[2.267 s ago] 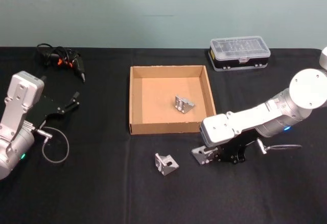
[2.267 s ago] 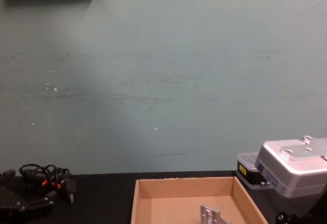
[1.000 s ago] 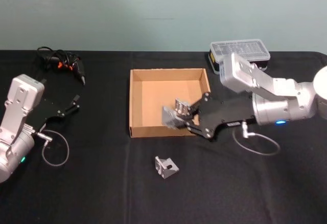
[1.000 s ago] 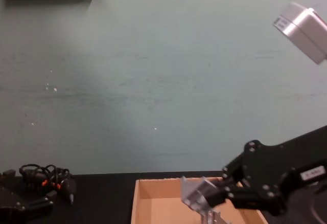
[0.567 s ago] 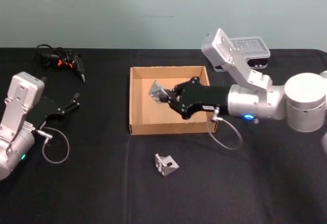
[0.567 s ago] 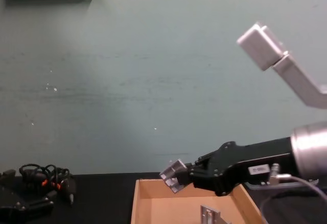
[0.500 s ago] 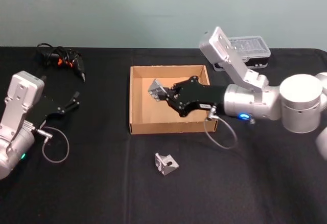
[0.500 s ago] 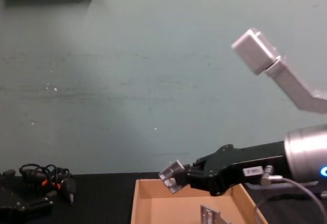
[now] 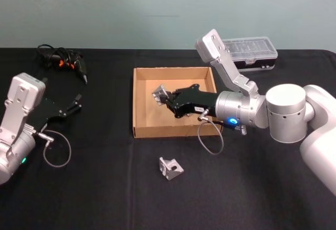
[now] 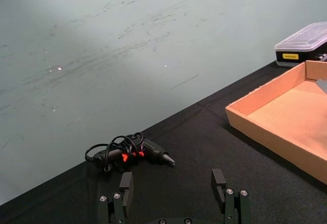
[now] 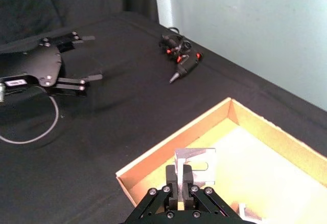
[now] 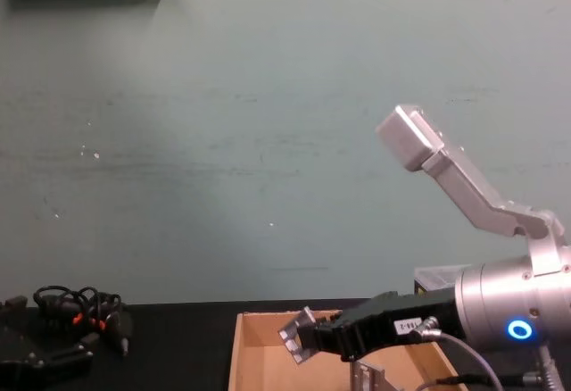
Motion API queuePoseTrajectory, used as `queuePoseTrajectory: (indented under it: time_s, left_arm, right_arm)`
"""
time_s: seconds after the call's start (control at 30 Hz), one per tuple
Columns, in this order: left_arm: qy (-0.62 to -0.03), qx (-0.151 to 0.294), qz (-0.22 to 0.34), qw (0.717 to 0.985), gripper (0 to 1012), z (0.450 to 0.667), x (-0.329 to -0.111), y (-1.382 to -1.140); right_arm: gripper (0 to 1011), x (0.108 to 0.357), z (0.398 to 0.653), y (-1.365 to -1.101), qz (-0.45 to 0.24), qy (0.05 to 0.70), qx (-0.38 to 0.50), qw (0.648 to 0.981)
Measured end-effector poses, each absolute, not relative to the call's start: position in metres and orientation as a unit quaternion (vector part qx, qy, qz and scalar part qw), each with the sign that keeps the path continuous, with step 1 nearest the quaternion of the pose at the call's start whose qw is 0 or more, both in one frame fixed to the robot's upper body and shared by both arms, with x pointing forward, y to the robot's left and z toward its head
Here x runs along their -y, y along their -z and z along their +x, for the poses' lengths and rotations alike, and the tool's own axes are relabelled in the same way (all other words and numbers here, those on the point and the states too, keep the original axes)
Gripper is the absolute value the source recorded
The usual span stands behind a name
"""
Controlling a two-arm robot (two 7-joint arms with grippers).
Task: Use one hand to pick up the angle iron from the table and place it into the box.
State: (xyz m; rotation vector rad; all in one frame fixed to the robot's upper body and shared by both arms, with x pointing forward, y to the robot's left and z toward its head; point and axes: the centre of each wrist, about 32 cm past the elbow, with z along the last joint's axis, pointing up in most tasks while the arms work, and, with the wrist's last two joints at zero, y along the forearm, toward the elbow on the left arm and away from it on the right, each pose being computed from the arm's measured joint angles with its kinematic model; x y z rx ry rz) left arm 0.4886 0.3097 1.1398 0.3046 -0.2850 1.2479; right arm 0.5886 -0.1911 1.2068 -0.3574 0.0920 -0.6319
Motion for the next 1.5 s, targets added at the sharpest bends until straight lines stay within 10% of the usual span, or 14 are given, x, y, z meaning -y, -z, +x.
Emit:
queuePoseTrajectory:
  time_s: [1.13, 1.5]
  left_arm:
    - [-0.580, 0.132, 0.142, 0.791, 1000, 0.489, -0.310, -1.140]
    - [-0.580, 0.132, 0.141, 0.791, 1000, 0.489, -0.310, -1.140]
  right_arm:
    - [58, 0.182, 0.593, -1.192, -0.210, 0.330, -0.064, 0.918]
    - [367, 0.182, 0.590, -1.196, -0.197, 0.327, -0.055, 0.923]
